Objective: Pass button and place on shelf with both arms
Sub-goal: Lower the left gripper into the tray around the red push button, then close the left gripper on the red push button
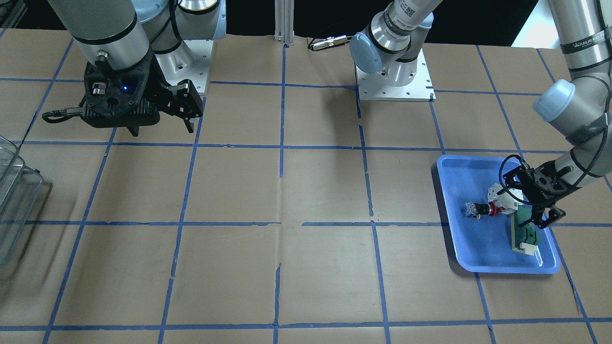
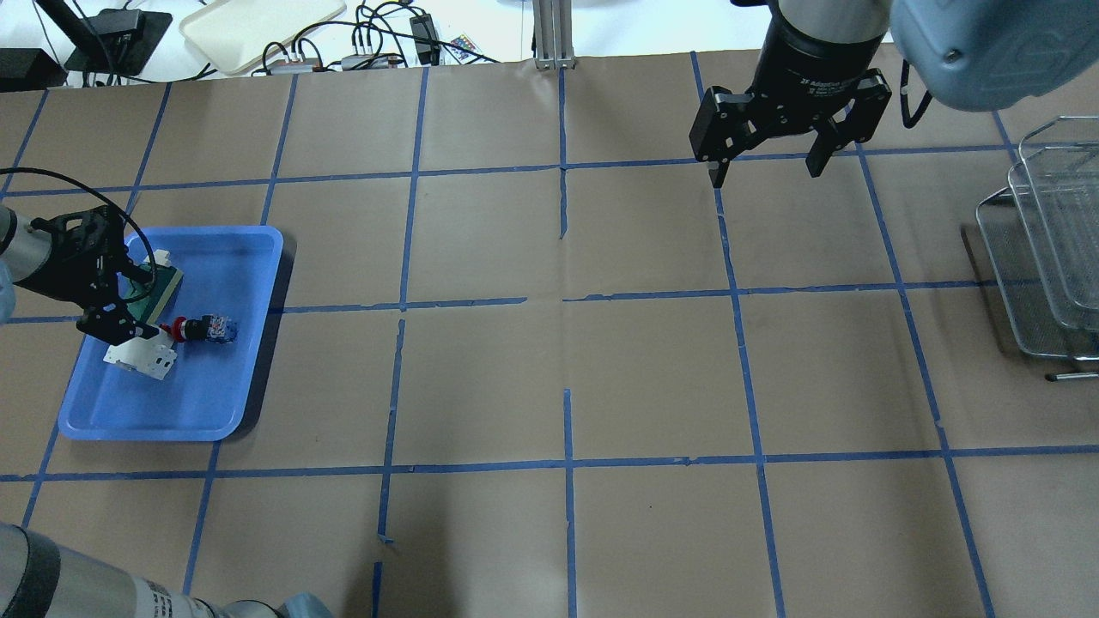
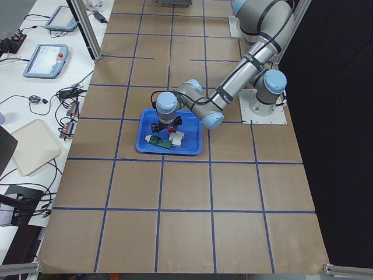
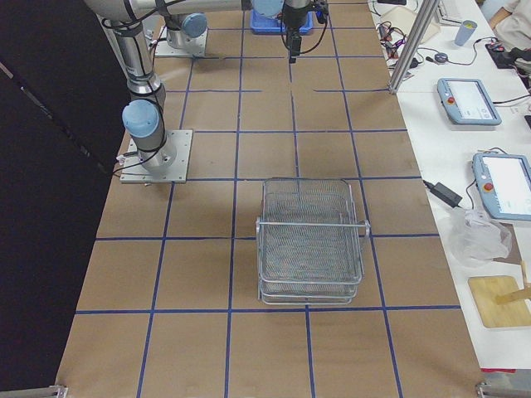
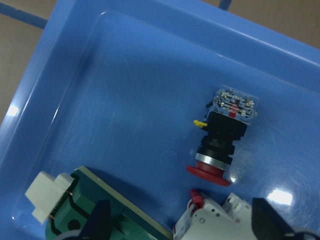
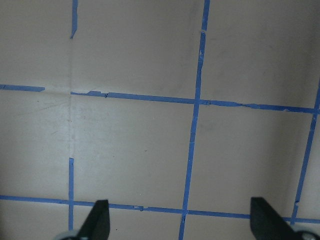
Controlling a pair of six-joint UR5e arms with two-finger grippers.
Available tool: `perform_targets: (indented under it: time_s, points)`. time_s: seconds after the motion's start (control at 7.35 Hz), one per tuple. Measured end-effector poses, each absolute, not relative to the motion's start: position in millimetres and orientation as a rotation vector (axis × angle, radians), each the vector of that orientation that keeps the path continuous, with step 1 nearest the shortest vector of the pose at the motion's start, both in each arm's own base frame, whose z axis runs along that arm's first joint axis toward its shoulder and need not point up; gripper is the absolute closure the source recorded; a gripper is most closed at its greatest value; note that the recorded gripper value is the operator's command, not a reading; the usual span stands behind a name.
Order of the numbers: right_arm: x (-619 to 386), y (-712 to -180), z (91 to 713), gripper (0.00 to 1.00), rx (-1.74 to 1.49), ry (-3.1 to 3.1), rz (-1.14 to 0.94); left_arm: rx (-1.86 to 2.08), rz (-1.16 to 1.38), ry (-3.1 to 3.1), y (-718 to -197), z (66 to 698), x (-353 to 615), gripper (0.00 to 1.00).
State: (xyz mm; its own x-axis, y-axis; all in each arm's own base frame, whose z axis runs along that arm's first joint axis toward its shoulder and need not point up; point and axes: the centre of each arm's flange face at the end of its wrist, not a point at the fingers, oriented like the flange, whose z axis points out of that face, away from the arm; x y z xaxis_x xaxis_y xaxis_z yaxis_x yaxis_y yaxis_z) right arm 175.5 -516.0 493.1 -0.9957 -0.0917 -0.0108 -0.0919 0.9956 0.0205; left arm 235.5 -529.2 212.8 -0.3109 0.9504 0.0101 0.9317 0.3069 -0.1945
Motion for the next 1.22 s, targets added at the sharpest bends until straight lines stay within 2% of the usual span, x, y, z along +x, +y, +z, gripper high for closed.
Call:
perform_targets:
  time_s: [0.95,1.09,1.22]
  points:
    - [175,-516,491,0.00,-0.144,3.129,0.040,-1.870,0.301,-2.292,-534,191,229,0.05]
    - [175,-517,491,0.00,-0.143,3.130,0.040,-1.880,0.310,-2.272,-535,186,229,0.10]
    - [175,-517,491,0.00,-0.143,3.130,0.039,-1.885,0.313,-2.259,-535,182,229,0.24]
